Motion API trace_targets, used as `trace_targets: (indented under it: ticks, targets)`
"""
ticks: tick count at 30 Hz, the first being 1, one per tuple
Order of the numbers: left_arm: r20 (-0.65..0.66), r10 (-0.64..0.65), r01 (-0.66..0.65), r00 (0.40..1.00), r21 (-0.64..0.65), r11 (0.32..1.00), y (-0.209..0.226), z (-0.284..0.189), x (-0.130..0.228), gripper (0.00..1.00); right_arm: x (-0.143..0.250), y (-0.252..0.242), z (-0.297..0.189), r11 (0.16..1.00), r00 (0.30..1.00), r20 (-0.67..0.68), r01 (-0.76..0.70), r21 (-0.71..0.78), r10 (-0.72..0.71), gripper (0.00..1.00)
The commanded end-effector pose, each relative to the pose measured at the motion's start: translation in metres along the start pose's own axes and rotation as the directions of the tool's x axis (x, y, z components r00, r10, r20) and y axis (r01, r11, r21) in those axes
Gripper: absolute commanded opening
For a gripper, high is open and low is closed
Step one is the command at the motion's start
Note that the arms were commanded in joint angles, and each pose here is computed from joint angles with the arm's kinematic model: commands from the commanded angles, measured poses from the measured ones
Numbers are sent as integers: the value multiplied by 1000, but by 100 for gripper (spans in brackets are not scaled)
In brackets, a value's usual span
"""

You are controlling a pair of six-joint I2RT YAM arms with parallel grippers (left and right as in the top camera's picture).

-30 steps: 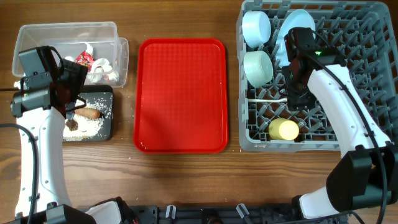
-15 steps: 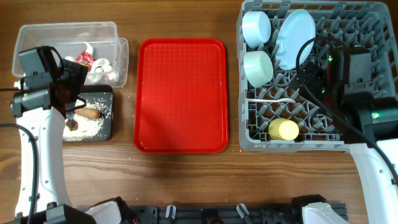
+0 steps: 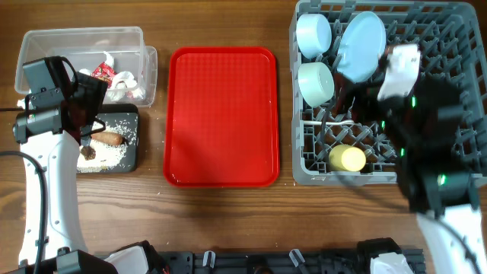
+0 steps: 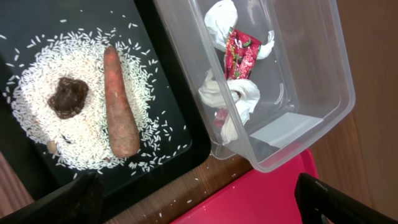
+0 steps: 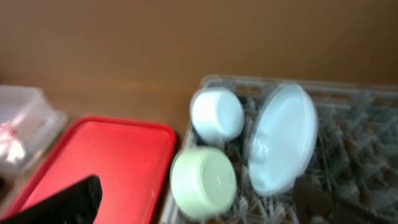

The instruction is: Sort waste into correct bins and load items into the dishwasher rack

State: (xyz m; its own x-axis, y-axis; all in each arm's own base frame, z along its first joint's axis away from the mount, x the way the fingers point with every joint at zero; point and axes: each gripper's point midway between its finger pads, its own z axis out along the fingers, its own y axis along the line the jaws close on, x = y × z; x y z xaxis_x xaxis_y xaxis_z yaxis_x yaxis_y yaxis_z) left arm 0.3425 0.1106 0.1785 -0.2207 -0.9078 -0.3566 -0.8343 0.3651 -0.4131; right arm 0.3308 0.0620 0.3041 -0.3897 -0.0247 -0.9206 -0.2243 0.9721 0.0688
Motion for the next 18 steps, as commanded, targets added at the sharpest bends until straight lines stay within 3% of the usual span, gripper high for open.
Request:
trace_targets:
  ticks: [1, 5, 10, 13, 18]
  targets:
    - [17, 13, -13, 1000, 9, 1000, -3, -4, -3, 100, 43, 12, -11, 991, 992, 91, 100, -86, -92, 100]
    - [17, 13, -13, 1000, 9, 1000, -3, -4, -3, 100, 111, 3, -20, 997, 986, 161, 48, -63, -37, 100]
    - [17, 13, -13, 1000, 9, 1000, -3, -4, -3, 100, 161, -4, -23, 999, 976, 217, 30, -31, -23, 100]
    - [17, 13, -13, 1000, 9, 1000, -3, -4, -3, 100, 177, -5, -21, 999, 970, 242, 38, -26, -31, 100]
    - [17, 13, -13, 1000, 9, 1000, -3, -4, -3, 100, 158, -3, -33, 998, 940, 337, 67, -18, -57, 100]
